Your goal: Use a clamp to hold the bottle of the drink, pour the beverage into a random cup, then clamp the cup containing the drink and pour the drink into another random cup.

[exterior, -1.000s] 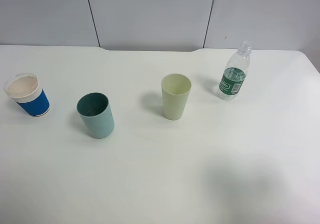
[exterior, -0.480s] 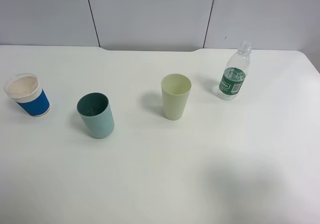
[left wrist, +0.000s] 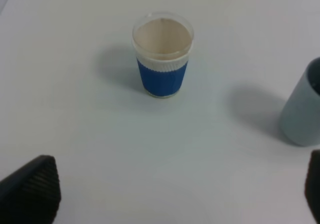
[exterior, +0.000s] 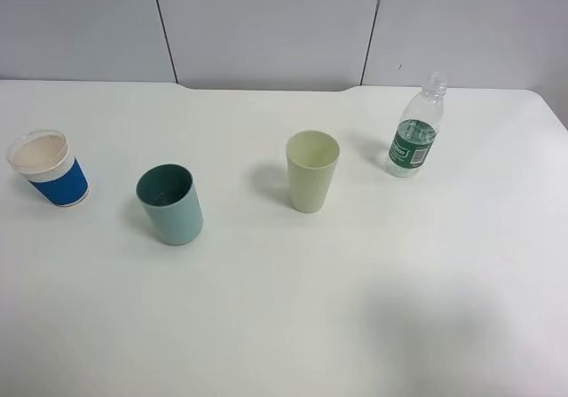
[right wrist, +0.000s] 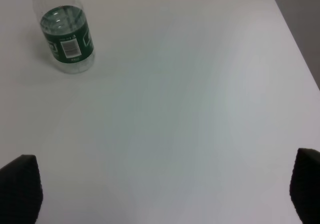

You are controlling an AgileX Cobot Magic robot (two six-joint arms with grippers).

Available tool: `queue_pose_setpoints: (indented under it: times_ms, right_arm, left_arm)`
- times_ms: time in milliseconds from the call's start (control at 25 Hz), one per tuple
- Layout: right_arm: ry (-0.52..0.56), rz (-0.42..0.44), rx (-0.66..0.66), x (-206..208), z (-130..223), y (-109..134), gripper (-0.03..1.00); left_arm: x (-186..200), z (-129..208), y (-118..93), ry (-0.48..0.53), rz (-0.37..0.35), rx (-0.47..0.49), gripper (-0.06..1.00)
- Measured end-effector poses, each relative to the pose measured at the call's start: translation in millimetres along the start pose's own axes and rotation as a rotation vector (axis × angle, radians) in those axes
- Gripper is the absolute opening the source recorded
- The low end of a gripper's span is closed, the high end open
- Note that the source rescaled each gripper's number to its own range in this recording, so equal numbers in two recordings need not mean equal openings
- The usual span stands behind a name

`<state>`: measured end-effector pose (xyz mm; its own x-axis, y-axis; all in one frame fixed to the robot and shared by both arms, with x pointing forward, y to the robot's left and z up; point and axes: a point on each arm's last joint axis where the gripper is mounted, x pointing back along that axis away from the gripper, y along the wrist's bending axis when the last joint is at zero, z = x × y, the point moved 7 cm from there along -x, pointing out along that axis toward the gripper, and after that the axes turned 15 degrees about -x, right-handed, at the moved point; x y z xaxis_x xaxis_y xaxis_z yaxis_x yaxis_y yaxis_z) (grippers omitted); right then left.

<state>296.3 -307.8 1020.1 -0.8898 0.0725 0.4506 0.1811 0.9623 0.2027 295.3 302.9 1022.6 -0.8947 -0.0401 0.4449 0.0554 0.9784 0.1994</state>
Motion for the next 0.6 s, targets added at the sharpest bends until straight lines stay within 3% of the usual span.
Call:
queue_pose_setpoints:
  times_ms: [600]
  right_arm:
    - [0.000, 0.000, 0.000, 0.0, 0.0, 0.0, 1.00]
  left_arm:
    - [0.0, -0.2, -0.1, -0.001, 0.001, 0.001, 0.99]
